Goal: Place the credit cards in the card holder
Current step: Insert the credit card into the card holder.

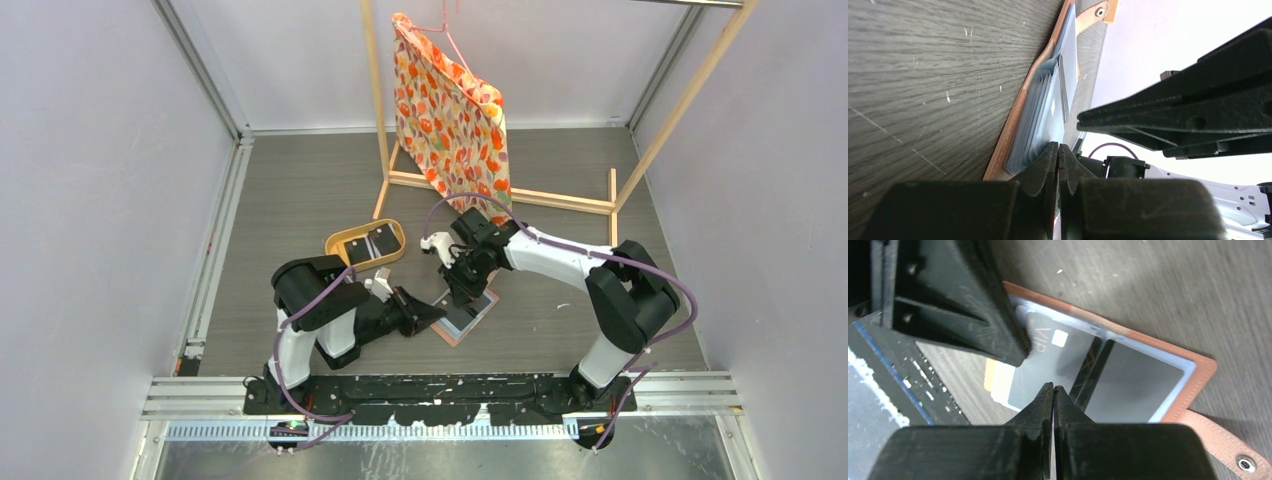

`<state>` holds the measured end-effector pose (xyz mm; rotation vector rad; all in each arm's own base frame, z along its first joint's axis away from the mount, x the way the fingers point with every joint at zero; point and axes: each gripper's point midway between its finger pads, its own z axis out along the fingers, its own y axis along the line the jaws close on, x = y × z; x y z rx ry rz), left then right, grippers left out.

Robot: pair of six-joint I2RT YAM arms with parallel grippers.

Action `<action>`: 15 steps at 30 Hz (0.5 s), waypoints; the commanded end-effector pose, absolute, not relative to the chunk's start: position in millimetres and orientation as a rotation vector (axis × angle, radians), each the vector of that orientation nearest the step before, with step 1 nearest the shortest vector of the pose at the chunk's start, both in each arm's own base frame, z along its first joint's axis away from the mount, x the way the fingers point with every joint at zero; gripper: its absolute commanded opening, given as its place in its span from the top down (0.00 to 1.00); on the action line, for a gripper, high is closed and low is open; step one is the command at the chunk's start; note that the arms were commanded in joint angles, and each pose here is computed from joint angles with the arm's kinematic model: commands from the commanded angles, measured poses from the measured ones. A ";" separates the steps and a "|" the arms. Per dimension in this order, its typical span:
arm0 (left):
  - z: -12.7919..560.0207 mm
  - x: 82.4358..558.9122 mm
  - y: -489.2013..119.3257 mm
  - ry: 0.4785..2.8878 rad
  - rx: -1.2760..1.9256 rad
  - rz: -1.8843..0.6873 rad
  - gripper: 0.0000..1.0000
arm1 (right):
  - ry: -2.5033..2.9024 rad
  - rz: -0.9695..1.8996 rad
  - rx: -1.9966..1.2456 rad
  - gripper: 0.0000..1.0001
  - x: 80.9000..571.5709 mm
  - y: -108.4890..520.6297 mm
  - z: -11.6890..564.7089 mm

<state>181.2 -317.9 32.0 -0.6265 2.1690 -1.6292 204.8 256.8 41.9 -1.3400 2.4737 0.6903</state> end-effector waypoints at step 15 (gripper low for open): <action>-28.0 165.5 -286.4 2.375 -0.661 -1.350 0.93 | 2.560 0.472 -1.378 0.96 225.5 235.7 27.8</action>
